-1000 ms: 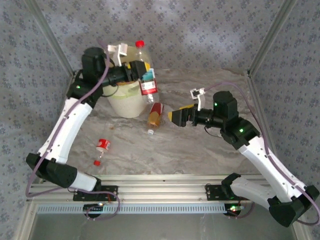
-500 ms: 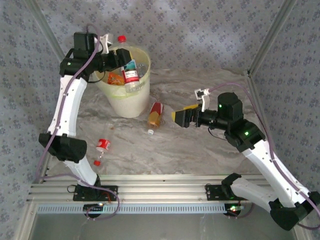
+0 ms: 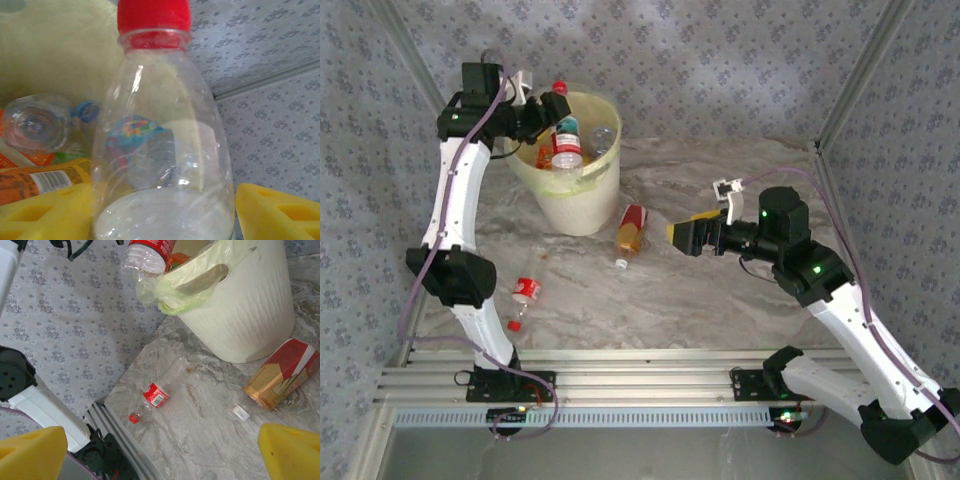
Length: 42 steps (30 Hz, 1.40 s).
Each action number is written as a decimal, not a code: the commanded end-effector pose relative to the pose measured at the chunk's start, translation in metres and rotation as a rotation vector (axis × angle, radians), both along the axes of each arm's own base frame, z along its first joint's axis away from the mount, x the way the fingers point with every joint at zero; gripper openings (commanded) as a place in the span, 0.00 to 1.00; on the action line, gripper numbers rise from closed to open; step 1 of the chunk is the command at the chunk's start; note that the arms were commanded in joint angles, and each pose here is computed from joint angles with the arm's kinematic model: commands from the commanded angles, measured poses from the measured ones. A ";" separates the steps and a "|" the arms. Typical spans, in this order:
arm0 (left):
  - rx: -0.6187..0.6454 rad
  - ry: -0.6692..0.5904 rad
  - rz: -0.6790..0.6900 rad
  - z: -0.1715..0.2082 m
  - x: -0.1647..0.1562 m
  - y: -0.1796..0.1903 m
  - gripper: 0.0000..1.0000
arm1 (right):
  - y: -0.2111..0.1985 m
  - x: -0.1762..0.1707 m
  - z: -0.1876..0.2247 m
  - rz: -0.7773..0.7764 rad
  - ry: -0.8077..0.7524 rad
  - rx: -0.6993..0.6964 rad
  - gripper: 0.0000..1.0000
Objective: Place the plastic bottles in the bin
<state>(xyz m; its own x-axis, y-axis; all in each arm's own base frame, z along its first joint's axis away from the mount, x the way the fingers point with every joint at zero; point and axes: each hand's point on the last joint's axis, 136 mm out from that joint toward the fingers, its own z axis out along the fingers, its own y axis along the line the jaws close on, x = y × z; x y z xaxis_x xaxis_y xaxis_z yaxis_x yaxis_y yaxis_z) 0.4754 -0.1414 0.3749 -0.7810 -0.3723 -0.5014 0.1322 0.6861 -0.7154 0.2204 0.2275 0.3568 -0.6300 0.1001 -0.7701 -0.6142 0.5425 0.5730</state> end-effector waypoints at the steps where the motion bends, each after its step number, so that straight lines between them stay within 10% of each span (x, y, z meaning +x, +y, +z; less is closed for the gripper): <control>1: -0.020 0.004 -0.007 0.004 0.000 -0.001 0.76 | -0.004 -0.001 -0.001 -0.012 -0.012 -0.008 1.00; 22: 0.117 -0.131 0.058 0.044 -0.034 0.029 1.00 | -0.009 0.010 -0.013 -0.062 0.019 -0.043 1.00; 42: 0.410 -0.233 -0.265 -0.044 -0.195 -0.035 1.00 | -0.003 0.020 -0.039 -0.068 0.086 -0.095 1.00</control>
<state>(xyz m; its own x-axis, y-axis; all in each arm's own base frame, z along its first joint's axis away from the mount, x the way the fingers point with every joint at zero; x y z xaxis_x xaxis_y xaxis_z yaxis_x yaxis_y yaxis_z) 0.2896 -0.1706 0.3294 -0.7485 0.0075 -0.6631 0.3888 0.8150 -0.4296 0.2437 0.2240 0.3271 -0.6736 0.0981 -0.7326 -0.5266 0.6318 0.5688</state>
